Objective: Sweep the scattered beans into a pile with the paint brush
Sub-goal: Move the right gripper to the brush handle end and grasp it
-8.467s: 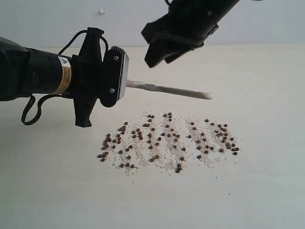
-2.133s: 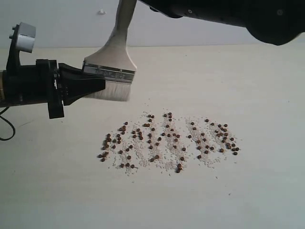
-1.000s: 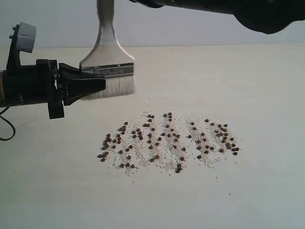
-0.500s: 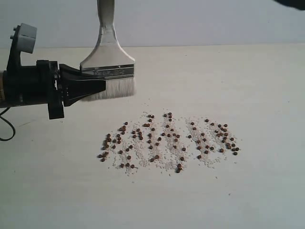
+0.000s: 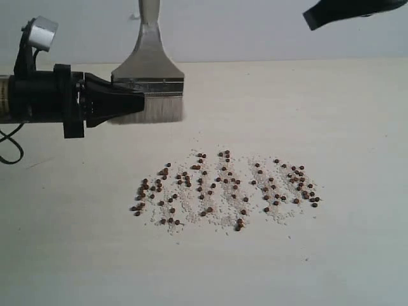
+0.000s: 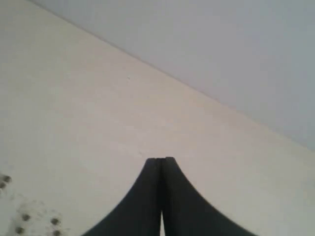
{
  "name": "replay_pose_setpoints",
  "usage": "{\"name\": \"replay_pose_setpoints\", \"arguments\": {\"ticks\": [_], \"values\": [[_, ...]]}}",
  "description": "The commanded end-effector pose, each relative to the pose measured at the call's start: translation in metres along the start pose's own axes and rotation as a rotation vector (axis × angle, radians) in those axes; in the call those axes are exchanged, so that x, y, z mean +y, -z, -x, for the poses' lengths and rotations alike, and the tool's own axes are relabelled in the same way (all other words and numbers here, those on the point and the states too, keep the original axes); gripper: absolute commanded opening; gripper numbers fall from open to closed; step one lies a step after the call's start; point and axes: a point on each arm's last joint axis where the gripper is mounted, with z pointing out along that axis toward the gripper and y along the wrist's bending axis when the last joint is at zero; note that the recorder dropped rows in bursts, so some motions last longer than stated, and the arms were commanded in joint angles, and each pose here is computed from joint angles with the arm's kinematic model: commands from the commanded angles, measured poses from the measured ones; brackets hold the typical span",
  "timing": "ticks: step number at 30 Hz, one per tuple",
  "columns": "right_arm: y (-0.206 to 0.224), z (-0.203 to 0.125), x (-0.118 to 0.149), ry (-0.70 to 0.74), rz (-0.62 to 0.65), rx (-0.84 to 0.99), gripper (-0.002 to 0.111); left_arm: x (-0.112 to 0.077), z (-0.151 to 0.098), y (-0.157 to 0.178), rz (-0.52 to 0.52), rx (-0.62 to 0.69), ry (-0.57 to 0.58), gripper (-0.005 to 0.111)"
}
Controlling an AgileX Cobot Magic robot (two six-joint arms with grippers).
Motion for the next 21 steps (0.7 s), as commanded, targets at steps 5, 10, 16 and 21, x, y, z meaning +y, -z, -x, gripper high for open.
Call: {"name": "replay_pose_setpoints", "arguments": {"ticks": [5, 10, 16, 21], "values": [[-0.040, -0.025, -0.039, -0.014, 0.163, 0.073, 0.000, 0.013, 0.017, -0.004, -0.012, -0.027, -0.004, 0.000], [-0.067, -0.031, -0.044, -0.086, 0.406, -0.049, 0.000, 0.026, 0.006, -0.010, -0.015, -0.016, 0.028, 0.000], [-0.084, -0.026, -0.045, -0.149, 0.725, -0.391, 0.000, 0.035, -0.005, -0.015, -0.021, 0.000, 0.045, 0.000], [-0.097, -0.027, -0.035, -0.158, 0.945, -0.627, 0.000, 0.037, -0.009, -0.016, -0.023, 0.005, 0.038, 0.000]]}}
